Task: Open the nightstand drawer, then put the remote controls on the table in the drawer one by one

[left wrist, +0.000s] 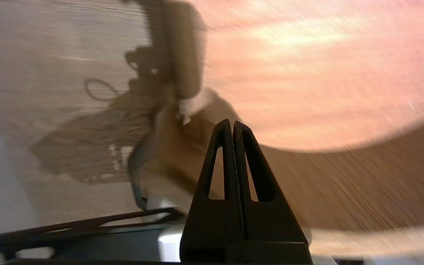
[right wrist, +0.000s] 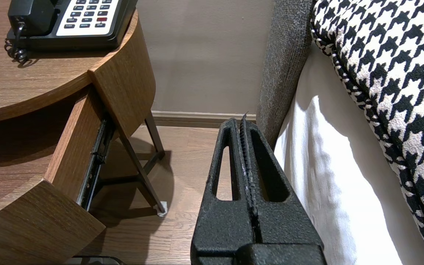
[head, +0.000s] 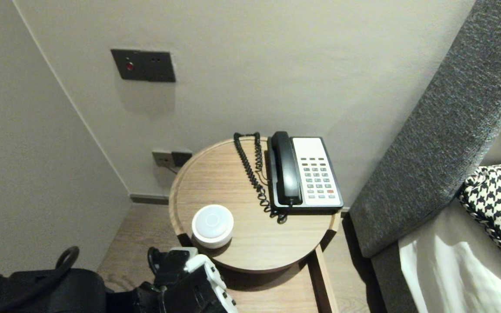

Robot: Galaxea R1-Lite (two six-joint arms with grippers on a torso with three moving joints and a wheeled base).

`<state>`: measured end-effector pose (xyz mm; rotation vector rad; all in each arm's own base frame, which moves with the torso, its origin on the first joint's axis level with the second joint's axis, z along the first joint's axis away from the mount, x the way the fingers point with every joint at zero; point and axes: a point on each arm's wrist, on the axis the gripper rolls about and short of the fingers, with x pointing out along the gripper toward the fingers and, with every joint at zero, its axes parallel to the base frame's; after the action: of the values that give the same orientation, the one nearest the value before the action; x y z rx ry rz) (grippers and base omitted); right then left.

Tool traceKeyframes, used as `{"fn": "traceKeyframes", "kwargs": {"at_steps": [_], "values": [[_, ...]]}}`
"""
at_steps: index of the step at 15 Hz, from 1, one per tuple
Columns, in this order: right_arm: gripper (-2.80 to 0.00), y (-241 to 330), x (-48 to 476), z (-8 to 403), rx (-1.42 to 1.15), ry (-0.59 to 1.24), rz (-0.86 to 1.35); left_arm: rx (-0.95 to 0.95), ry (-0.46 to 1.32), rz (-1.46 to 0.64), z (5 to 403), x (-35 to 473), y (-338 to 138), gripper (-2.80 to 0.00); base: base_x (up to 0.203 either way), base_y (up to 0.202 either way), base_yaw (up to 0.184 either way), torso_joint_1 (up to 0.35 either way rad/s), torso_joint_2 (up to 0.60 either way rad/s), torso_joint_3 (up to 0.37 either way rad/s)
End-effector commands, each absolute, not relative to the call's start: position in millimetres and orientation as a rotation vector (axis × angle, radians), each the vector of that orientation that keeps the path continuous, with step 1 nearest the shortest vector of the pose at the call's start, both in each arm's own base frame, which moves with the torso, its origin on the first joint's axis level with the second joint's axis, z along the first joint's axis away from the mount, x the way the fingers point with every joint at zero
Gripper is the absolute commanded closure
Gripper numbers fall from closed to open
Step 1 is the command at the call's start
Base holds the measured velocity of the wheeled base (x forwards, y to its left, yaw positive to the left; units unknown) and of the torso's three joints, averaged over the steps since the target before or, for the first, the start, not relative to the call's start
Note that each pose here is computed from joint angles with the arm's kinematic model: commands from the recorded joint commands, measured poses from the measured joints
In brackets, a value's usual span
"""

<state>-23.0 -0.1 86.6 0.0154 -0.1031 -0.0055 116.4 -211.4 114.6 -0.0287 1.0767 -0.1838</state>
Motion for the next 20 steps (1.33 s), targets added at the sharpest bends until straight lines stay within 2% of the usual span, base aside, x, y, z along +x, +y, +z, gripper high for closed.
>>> {"fn": "traceKeyframes", "kwargs": {"at_steps": [1,6,11,14,16,20], "values": [[0.00,0,-20,76,0.015,-0.063,-0.006,-0.090,1.034,-0.124,126,129,-198,0.00,0.000,0.000,0.000,0.000,0.00,0.000],[0.00,0,-20,76,0.015,-0.063,-0.006,-0.257,0.919,-0.039,162,157,-169,0.00,0.000,0.000,0.000,0.000,0.00,0.000],[0.00,0,-20,76,0.015,-0.063,-0.006,-0.288,0.768,-0.011,212,179,-129,0.00,0.000,0.000,0.000,0.000,0.00,0.000],[0.00,0,-20,76,0.015,-0.063,-0.006,-0.345,0.770,-0.012,265,188,-115,0.00,0.000,0.000,0.000,0.000,0.00,0.000],[0.00,0,-20,76,0.015,-0.063,-0.006,-0.348,0.834,-0.025,289,185,-106,0.00,0.000,0.000,0.000,0.000,0.00,0.000],[0.00,0,-20,76,0.015,-0.063,-0.006,-0.287,0.887,-0.074,295,196,-117,0.00,0.000,0.000,0.000,0.000,0.00,0.000]]}}
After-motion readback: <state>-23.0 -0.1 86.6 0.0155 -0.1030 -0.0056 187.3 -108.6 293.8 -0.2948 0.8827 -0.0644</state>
